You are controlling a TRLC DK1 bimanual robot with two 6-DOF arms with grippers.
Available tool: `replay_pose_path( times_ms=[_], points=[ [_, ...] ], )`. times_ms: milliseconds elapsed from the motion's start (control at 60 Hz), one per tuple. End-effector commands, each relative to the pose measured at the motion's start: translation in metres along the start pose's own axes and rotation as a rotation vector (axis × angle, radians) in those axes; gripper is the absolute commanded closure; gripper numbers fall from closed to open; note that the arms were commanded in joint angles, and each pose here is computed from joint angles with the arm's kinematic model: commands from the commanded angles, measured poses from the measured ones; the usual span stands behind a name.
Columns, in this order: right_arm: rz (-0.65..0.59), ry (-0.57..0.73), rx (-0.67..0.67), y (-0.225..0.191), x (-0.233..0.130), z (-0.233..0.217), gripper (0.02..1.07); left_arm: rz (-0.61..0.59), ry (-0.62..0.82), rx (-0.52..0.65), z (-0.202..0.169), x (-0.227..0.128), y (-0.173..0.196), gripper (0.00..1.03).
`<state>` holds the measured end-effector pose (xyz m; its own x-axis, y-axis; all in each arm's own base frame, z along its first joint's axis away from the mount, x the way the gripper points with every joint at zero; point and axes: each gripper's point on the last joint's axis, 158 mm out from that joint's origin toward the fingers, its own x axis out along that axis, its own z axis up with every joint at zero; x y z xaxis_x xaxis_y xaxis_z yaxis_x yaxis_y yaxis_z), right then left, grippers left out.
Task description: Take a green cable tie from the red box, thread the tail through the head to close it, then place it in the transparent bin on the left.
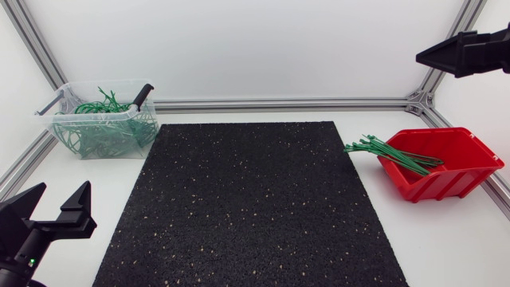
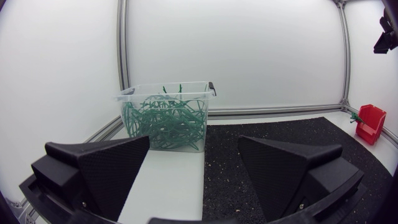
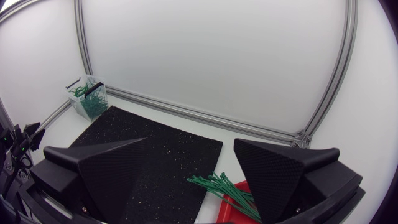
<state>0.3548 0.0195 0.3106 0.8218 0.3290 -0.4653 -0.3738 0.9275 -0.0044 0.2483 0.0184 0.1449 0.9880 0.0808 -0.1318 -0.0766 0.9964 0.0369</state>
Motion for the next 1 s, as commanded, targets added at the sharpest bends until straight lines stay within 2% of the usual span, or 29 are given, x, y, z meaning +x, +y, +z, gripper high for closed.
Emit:
replay_pose_path(
  times_ms=[0,300,417,567,767,833,900,983],
  points=[
    [0.051,0.063,-0.100,-0.004,0.013,-0.002,0.10,-0.010,0.092,-0.007,-0.031,0.002,-0.003,0.04],
    [0.176,0.264,-0.395,-0.018,0.042,-0.026,0.10,-0.013,0.093,-0.007,-0.031,0.002,-0.004,0.04],
    [0.215,0.311,-0.440,-0.024,0.053,-0.035,0.07,-0.016,0.093,-0.007,-0.031,0.002,-0.004,0.04],
    [0.331,0.439,-0.545,-0.017,0.066,-0.074,0.07,-0.013,0.093,-0.007,-0.031,0.002,-0.004,0.04],
    [0.403,0.537,-0.635,-0.014,0.085,-0.107,0.07,-0.018,0.093,-0.007,-0.031,0.002,-0.005,0.04],
    [0.420,0.565,-0.681,-0.012,0.088,-0.116,0.08,-0.018,0.093,-0.007,-0.031,0.002,-0.005,0.04],
    [0.425,0.563,-0.718,-0.010,0.093,-0.119,0.13,-0.018,0.093,-0.007,-0.031,0.002,-0.005,0.04],
    [0.423,0.580,-0.753,-0.012,0.101,-0.126,0.14,-0.018,0.093,-0.006,-0.031,0.002,-0.005,0.04]
  ],
)
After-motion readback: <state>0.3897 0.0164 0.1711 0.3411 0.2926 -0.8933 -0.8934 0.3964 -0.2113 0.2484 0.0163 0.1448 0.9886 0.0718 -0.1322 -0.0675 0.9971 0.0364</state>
